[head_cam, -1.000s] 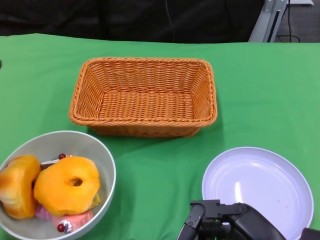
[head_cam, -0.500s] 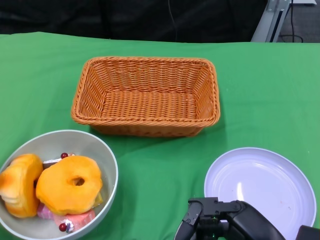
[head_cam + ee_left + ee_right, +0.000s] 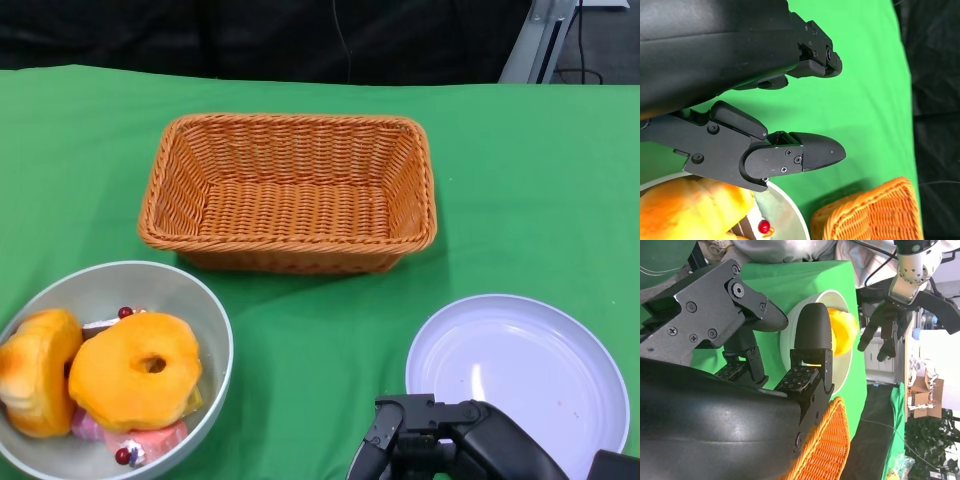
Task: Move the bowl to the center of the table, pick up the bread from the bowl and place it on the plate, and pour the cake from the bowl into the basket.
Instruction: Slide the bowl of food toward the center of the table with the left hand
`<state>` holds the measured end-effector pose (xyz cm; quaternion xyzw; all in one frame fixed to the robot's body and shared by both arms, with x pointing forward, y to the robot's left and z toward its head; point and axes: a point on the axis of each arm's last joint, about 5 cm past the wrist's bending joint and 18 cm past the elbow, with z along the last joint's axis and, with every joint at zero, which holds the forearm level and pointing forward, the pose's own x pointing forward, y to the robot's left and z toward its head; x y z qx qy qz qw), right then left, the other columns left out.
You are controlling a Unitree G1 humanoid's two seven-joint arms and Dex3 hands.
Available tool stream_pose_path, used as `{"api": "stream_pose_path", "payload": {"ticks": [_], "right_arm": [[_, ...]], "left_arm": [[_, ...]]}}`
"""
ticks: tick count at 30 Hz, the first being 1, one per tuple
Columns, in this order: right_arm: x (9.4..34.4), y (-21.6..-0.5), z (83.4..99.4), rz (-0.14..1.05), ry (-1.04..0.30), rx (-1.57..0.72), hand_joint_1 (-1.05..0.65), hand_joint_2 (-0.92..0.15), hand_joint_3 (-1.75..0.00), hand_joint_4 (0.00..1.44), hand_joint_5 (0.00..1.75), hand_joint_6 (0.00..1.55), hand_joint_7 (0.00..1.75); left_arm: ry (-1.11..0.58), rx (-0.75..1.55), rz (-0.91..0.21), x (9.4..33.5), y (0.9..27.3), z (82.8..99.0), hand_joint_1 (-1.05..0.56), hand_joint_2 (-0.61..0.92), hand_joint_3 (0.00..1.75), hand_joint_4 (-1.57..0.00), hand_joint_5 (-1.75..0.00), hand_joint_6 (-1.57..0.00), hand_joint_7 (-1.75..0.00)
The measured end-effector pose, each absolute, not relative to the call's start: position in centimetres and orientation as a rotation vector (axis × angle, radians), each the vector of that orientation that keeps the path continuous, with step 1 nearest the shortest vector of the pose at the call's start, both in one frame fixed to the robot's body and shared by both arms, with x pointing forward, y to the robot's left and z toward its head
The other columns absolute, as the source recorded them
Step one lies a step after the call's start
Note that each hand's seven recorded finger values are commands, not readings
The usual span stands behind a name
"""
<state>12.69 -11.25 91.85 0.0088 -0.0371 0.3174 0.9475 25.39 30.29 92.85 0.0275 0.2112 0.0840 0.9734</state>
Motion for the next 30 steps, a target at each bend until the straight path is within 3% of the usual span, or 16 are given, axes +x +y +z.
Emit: {"api": "stream_pose_path", "payload": {"ticks": [20, 30], "right_arm": [[12.9, -10.9, 91.8, 0.663, -0.076, 0.019, -0.07, -0.48, -1.1, 0.79, 1.58, 0.8, 1.12], [13.0, -10.8, 91.7, 0.666, -0.08, 0.009, -0.07, -0.49, -1.1, 0.8, 1.6, 0.8, 1.11]], "left_arm": [[0.649, 0.086, -0.055, 25.9, 29.3, 93.7, -0.7, 0.92, 0.62, -0.11, 0.0, -0.14, 0.0], [0.652, 0.061, -0.066, 25.8, 28.9, 94.3, -0.73, 0.92, 0.59, -0.04, 0.0, -0.12, 0.0]]}}
